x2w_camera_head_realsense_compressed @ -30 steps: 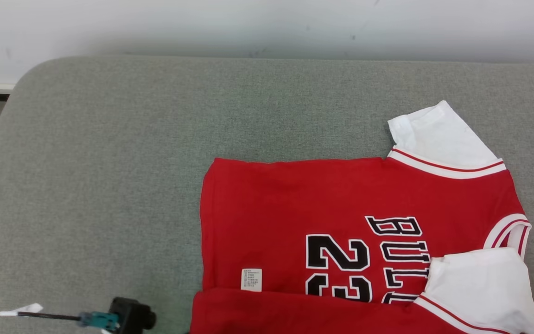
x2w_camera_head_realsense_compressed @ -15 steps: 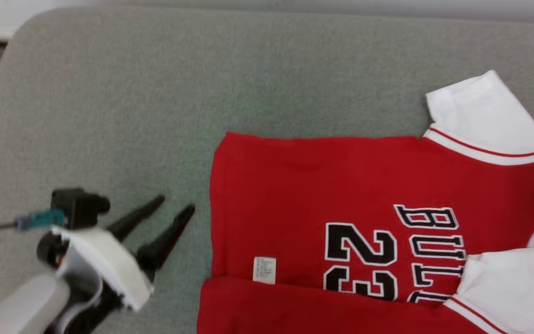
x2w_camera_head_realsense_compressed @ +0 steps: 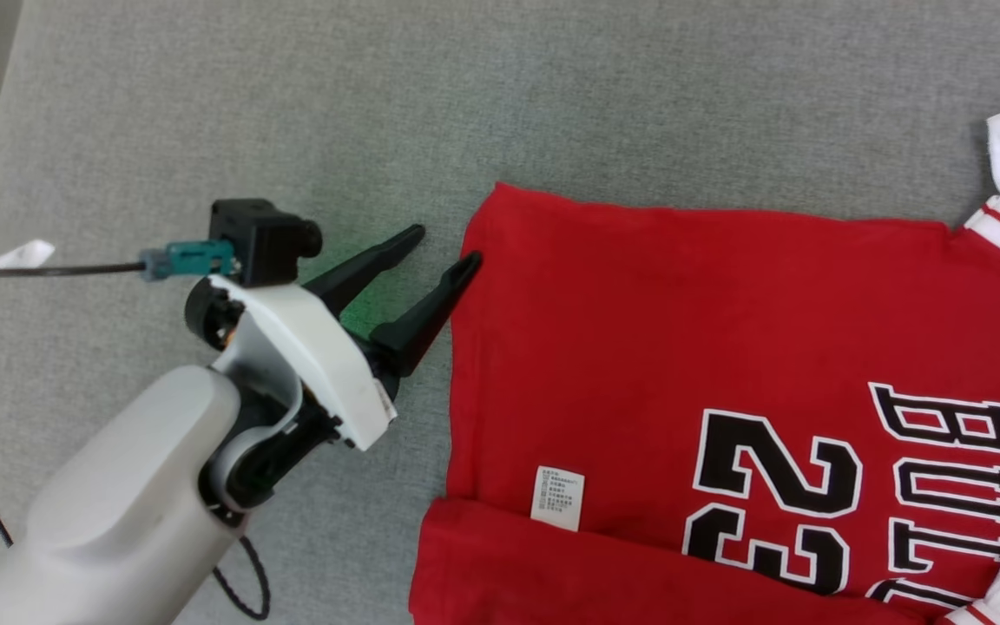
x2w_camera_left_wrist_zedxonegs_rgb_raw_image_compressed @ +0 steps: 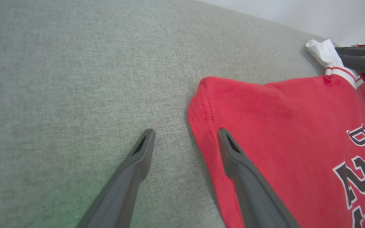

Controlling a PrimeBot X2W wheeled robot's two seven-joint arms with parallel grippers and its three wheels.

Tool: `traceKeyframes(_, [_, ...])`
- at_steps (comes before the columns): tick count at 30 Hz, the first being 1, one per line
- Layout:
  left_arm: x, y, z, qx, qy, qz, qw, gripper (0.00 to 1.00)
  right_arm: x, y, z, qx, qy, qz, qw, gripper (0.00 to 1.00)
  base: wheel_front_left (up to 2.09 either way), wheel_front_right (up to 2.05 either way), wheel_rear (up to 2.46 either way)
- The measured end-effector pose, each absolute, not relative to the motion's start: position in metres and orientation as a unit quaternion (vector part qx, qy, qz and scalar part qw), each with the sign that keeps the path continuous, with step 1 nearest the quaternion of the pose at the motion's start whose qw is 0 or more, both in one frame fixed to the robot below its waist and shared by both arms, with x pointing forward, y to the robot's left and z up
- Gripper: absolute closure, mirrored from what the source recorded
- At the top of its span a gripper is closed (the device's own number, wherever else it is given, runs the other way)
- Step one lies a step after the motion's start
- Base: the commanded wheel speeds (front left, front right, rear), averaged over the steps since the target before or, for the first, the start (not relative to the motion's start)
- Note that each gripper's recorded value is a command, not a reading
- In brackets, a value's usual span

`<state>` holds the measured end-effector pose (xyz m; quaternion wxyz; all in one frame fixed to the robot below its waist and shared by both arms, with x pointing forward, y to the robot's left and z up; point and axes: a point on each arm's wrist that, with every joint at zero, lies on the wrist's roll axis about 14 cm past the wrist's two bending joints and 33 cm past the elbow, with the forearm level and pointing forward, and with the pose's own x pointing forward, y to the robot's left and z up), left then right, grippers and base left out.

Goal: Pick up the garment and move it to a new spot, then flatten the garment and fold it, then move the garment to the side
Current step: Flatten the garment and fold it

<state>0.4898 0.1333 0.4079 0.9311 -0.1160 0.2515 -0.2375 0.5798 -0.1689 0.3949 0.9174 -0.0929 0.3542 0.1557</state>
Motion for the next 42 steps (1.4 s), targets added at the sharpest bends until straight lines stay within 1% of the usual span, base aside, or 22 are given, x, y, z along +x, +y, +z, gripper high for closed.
traceKeyframes(4, [0.494, 0.125, 0.409, -0.124, 0.254, -0.251, 0.926, 0.00, 0.592, -0.168, 0.384, -0.088, 0.359, 0.149, 0.917, 0.00, 0.00, 0.00, 0.00])
traceKeyframes(12, [0.495, 0.111, 0.414, -0.130, 0.261, -0.278, 0.915, 0.00, 0.591, -0.178, 0.380, -0.084, 0.370, 0.133, 0.916, 0.00, 0.00, 0.00, 0.00])
traceKeyframes(22, [0.495, 0.097, 0.410, -0.129, 0.277, -0.303, 0.903, 0.00, 0.587, -0.168, 0.377, -0.060, 0.377, 0.144, 0.913, 0.00, 0.00, 0.00, 0.00])
traceKeyframes(30, [0.509, 0.090, 0.408, -0.107, 0.283, -0.313, 0.900, 0.00, 0.586, -0.148, 0.374, -0.046, 0.383, 0.168, 0.907, 0.00, 0.00, 0.00, 0.00])
traceKeyframes(31, [0.511, 0.089, 0.408, -0.104, 0.283, -0.313, 0.900, 0.00, 0.585, -0.145, 0.374, -0.043, 0.384, 0.173, 0.906, 0.58, 0.00, 0.00, 0.00])
traceKeyframes(32, [0.513, 0.089, 0.407, -0.101, 0.286, -0.314, 0.900, 0.00, 0.585, -0.141, 0.374, -0.039, 0.384, 0.179, 0.905, 0.96, 0.00, 0.00, 0.00])
traceKeyframes(33, [0.513, 0.087, 0.406, -0.099, 0.288, -0.317, 0.898, 0.20, 0.585, -0.137, 0.375, -0.035, 0.385, 0.185, 0.904, 1.00, 0.00, 0.00, 0.00])
traceKeyframes(34, [0.513, 0.084, 0.406, -0.098, 0.288, -0.319, 0.897, 0.70, 0.585, -0.135, 0.375, -0.032, 0.386, 0.189, 0.903, 1.00, 0.00, 0.00, 0.00])
traceKeyframes(35, [0.514, 0.083, 0.408, -0.099, 0.287, -0.321, 0.897, 1.00, 0.584, -0.132, 0.376, -0.031, 0.385, 0.193, 0.902, 1.00, 0.00, 0.00, 0.00])
traceKeyframes(38, [0.513, 0.079, 0.409, -0.095, 0.285, -0.328, 0.896, 1.00, 0.584, -0.128, 0.379, -0.027, 0.381, 0.202, 0.902, 1.00, 0.00, 0.00, 0.00])
traceKeyframes(42, [0.517, 0.083, 0.417, -0.098, 0.270, -0.326, 0.901, 1.00, 0.592, -0.130, 0.393, -0.025, 0.349, 0.202, 0.915, 1.00, 0.00, 0.00, 0.00])
